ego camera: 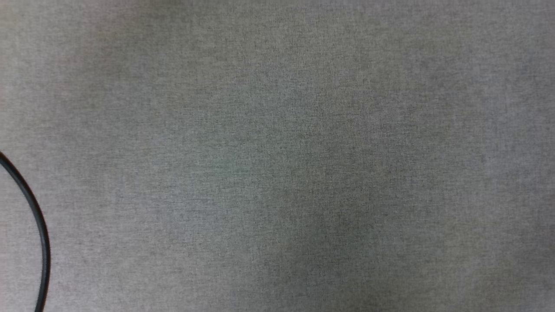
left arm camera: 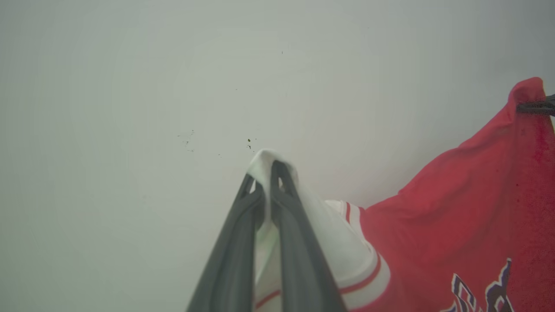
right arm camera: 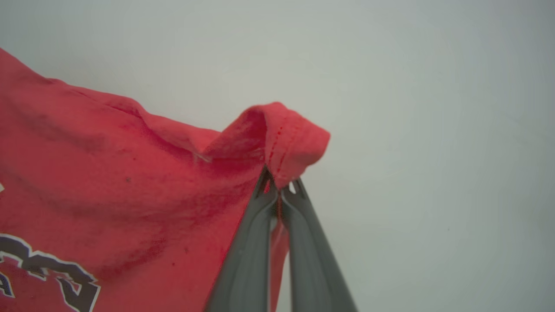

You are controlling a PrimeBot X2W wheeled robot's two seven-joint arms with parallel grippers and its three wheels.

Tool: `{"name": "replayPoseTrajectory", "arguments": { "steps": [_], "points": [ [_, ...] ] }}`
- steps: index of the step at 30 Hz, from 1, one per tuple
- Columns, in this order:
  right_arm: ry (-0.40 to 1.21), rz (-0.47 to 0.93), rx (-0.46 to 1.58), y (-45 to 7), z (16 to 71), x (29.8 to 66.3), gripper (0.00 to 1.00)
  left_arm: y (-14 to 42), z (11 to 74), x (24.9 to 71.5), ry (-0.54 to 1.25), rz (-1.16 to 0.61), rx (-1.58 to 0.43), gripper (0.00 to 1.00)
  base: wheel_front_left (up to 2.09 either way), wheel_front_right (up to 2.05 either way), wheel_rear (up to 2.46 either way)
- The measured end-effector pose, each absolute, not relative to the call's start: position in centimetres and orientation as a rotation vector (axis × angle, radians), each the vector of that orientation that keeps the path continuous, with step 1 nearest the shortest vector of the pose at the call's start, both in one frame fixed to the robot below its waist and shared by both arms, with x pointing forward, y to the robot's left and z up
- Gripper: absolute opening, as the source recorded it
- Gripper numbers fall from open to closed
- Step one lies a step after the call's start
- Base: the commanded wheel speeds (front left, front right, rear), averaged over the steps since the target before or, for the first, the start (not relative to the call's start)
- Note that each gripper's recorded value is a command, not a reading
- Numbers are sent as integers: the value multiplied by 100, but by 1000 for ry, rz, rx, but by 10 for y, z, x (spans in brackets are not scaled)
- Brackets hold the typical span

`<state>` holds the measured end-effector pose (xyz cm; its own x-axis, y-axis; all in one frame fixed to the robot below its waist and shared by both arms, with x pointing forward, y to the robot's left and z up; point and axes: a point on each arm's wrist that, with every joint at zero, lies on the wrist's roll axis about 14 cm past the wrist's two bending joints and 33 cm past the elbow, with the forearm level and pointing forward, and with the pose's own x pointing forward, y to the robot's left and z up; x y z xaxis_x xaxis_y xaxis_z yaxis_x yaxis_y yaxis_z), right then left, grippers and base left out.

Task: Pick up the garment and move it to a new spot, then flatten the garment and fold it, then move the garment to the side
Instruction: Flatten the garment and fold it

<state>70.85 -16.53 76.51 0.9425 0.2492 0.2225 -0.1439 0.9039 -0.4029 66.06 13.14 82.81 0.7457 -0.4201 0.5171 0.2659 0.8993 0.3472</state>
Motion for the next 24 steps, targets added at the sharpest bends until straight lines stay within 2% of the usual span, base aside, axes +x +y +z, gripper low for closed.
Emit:
{"name": "replayPoseTrajectory", "arguments": {
  "steps": [4,9,16,24],
  "points": [
    [-288,198,-388,-165,765,718,0,130,834,673,-638,-371,269,0,0,0,0],
    [-244,193,-404,-168,738,733,0,131,816,695,-604,-365,255,0,0,0,0],
    [-126,234,-413,-159,679,745,0,128,764,717,-504,-385,247,0,0,0,0],
    [-7,302,-373,-147,610,729,0,127,680,714,-339,-424,213,0,0,0,0]
  ]
}}
